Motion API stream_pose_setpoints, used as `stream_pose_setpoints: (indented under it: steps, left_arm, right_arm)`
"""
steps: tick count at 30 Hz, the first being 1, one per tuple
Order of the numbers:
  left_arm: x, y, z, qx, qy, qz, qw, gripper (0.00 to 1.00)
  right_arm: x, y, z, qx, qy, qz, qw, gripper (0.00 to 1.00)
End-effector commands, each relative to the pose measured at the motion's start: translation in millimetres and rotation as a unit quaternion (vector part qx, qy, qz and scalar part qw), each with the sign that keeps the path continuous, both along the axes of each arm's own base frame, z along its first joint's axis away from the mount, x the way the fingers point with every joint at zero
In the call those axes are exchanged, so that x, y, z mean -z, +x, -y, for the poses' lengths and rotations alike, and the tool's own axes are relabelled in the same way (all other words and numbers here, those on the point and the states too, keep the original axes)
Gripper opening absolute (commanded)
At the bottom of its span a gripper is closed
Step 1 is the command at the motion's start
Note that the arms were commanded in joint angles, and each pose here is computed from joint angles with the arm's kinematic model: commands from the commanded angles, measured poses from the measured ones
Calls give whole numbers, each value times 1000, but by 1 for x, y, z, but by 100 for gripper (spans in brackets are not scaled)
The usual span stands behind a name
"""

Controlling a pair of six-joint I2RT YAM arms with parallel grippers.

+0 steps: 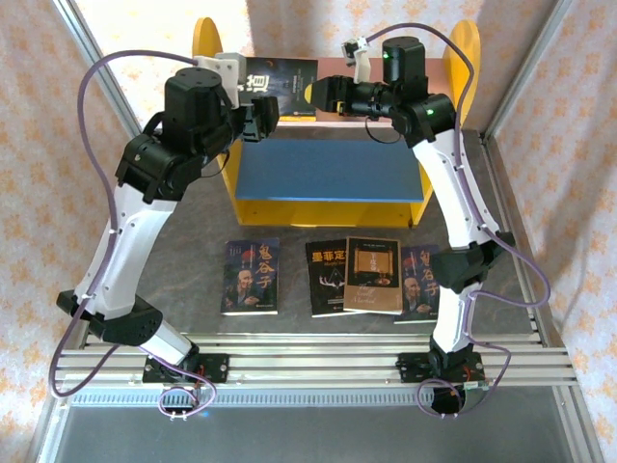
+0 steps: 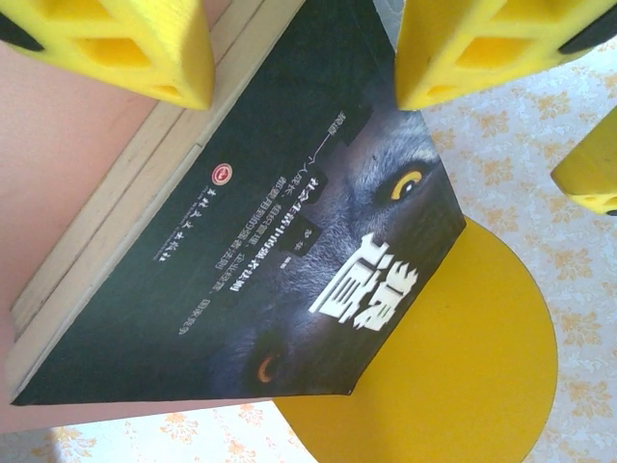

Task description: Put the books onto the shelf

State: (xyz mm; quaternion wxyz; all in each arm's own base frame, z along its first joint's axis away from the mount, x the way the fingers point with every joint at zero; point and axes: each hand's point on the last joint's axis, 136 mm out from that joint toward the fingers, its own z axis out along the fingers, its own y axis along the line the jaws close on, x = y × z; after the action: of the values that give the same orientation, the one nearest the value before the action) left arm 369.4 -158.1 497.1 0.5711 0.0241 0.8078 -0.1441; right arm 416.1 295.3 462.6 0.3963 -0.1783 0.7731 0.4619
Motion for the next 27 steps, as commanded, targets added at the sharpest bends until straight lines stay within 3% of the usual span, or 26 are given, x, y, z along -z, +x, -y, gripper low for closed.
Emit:
stream_pose_setpoints:
  steps: [1, 11, 15, 22, 27]
  left_arm:
    - [-16, -26, -24, -28, 15, 25, 999, 70]
    - [8, -66, -70, -88, 37, 19, 995, 71]
    - [29, -82, -86, -111, 48, -2, 993, 71]
    - [120, -108, -102, -142, 27, -74, 987, 70]
    - [190, -116, -98, -144, 14, -145, 979, 67]
  right_arm:
    - [-25, -16, 19, 16, -1, 28, 999, 53]
    - [-35, -43, 39, 38, -14, 53, 998, 54]
    - [-17, -58, 51, 54, -27, 44, 997, 54]
    - [61, -96, 72, 95, -49, 14, 994, 59]
    - [144, -113, 70, 100, -89, -67, 989, 59]
